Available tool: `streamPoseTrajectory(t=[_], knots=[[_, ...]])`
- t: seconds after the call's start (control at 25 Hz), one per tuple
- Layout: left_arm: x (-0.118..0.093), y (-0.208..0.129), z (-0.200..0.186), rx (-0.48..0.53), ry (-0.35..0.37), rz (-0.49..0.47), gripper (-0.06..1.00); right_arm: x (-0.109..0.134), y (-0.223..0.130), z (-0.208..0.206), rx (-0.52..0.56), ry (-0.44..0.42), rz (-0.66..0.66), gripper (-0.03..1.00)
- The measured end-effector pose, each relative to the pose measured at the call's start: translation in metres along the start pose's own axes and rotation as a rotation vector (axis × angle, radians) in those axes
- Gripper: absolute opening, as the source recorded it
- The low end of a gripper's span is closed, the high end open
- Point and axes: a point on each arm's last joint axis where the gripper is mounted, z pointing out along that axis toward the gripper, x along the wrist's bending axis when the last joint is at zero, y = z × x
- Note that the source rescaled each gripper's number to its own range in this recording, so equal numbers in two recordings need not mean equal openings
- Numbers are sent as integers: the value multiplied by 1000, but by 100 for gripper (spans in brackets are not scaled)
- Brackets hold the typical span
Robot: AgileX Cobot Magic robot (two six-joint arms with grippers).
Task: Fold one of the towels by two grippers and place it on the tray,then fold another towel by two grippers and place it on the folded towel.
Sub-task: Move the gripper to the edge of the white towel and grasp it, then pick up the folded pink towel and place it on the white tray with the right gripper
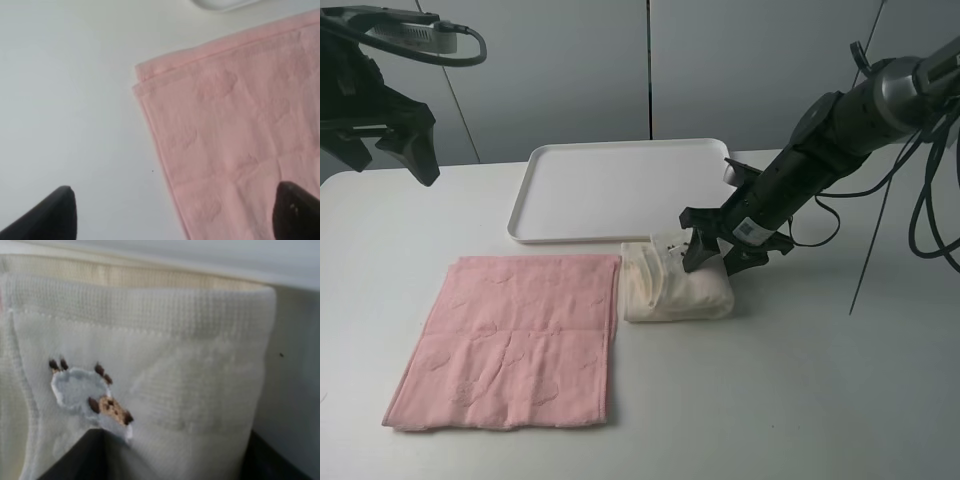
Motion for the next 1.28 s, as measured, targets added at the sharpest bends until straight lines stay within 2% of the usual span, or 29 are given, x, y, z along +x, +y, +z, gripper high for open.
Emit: streamPoseTrajectory(t=[0.16,0.44,0.56,0.96,1.16,1.28], knots=[[0,0,0,-1,0,0,100,0,0,1,6,9,-31,11],[0,0,0,5,0,0,100,7,-2,1,18,87,-46,11],[0,-1,0,9,0,9,100,15,-2,-12,10,108,-84,11],[0,-1,0,16,-1,22,100,76,25,-97,-101,257,-306,11],[0,-2,0,19,1,24,100,102,48,-134,-202,293,-364,11],[0,-1,0,15,1,24,100,111,62,-142,-218,327,-364,11]])
